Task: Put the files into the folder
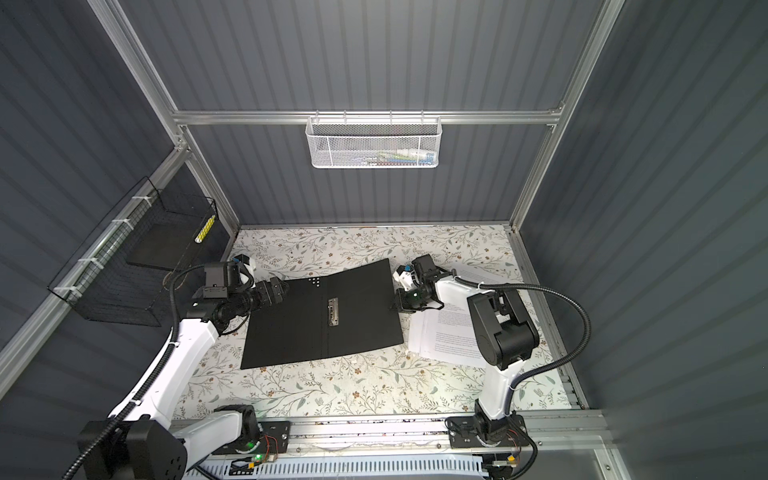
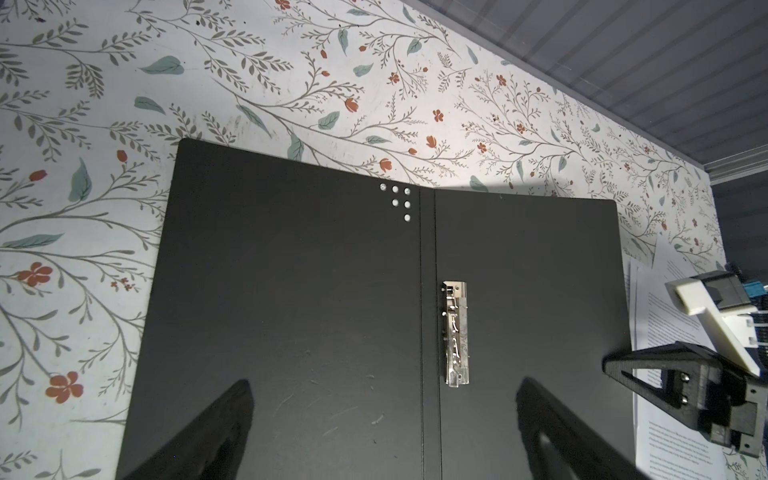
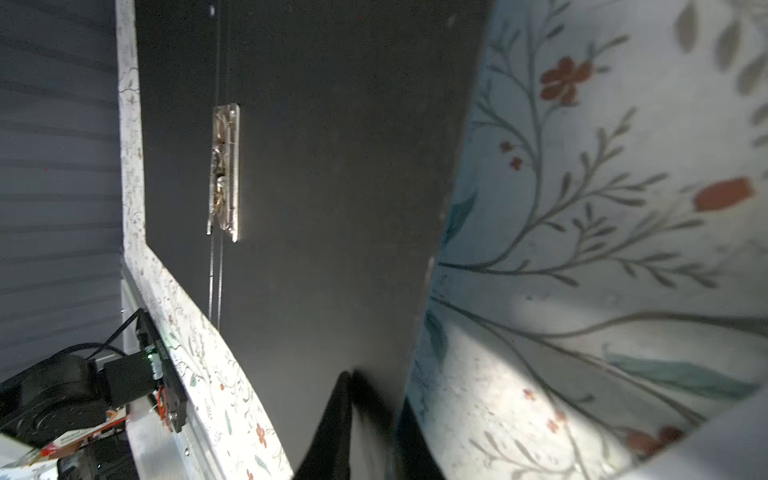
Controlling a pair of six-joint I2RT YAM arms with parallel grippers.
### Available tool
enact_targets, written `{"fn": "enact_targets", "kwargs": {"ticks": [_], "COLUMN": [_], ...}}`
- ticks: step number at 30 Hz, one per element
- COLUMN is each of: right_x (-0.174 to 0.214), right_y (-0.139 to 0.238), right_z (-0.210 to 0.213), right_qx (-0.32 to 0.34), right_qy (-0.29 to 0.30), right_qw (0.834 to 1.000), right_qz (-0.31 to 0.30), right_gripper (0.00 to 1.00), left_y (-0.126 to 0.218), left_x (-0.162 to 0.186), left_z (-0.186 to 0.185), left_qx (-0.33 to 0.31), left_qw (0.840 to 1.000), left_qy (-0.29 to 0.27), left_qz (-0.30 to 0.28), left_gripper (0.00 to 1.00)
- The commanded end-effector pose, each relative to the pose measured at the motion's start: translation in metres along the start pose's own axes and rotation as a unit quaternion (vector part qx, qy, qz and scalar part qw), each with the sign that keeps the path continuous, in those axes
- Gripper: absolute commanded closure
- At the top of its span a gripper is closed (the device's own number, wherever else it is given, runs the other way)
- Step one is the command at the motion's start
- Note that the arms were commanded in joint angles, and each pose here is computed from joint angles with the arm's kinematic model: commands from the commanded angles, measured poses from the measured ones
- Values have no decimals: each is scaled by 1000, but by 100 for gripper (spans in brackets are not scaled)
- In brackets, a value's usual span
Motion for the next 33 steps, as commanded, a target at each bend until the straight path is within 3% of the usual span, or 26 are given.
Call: {"fn": "enact_targets", "kwargs": {"ticks": [1,5,10,16,20,28,33], "right_x": [-1,-13,-21,3,28,67,65], "right_y": [5,16,48,96,114,124,123], "right_z": [-21,-20,1,41,65,70,77], "right_qx": [63,84,74,48,7,-39,-60], "right_qy": [5,14,28,70,108,117,135], "right_qw": [998,995,990,983,979,976,970], "right_qz": [-17,-51,-112,-164,-173,-180,-192], "right_gripper": [74,57,46,40,38,40,40], "left_y": [3,2,-4,-43,-73,-124,-149], "left_x": [2,0,-5,5,11,-2,0], "left_z": [1,1,-8,-61,-71,-97,-113], "left_qx": [-4,-1,4,29,54,105,137], "left_qw": [1000,999,998,998,997,992,987], "left_qy": [6,28,28,-50,-47,-75,-80], "left_qz": [-5,-26,-48,-4,9,13,25], "left_gripper": [1,1,1,1,1,1,1]}}
Point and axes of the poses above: each gripper's point midway between its finger pads, its own y axis back along the fingers, its own z axis along the line the jaws close on, x = y × z, the point moved 2 cm from there along y, back along the fingers, and after that the axes turned 9 degrees about -y, right-handed, at the moved point
